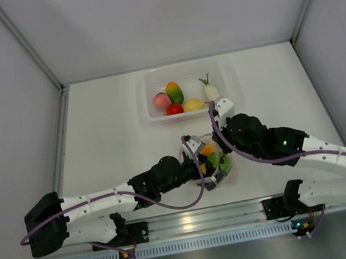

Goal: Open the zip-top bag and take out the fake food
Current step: Pick up the fake fruit from the zipper food storage bag.

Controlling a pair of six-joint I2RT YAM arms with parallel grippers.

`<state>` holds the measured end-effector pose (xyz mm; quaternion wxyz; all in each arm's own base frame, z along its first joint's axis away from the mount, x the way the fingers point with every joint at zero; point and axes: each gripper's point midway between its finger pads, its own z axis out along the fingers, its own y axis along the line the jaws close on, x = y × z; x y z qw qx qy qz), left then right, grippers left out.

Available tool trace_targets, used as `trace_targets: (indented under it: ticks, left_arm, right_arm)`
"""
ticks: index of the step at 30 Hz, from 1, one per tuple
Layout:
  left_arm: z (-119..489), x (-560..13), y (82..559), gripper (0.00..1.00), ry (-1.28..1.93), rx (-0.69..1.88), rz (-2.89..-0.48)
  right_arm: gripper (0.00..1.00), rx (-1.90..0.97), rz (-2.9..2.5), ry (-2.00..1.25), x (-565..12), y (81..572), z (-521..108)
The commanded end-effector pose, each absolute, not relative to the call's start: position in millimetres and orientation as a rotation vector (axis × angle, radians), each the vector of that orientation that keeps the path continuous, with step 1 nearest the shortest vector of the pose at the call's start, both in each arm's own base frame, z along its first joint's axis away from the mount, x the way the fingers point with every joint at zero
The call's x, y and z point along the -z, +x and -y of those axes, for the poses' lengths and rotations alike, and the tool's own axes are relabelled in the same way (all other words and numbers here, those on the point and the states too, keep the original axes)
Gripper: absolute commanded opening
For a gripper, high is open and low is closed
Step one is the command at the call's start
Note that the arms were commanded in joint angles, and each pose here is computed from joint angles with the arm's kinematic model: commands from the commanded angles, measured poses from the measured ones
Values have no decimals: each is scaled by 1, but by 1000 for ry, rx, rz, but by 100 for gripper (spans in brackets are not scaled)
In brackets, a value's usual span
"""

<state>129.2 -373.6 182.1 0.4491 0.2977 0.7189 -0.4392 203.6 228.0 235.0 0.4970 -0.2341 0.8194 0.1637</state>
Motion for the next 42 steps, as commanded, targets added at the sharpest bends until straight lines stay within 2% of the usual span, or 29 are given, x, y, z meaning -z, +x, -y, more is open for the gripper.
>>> trace_targets:
  ticks: [1,6,12,24,42]
  left_arm:
    - [387,-212,109,0,880,1189,-1596]
    - [396,-210,75,0,1088,1322,-1524]
    - [395,-211,68,0,1137,1346,-1494]
    - [366,-235,112,0,877,1133,-1477]
    - [337,-210,146,0,709,923,-1579]
  right_arm:
    - [0,-325,-2001,-586,-239,209,-221]
    - [0,-381,-1937,-568,-259,209,-224]
    - [0,-383,-1928,-584,-267,211,-230]
    - [0,-246,-1990,-572,-242,215,-210]
    - [0,-131,-1993,-481,-253,221,-186]
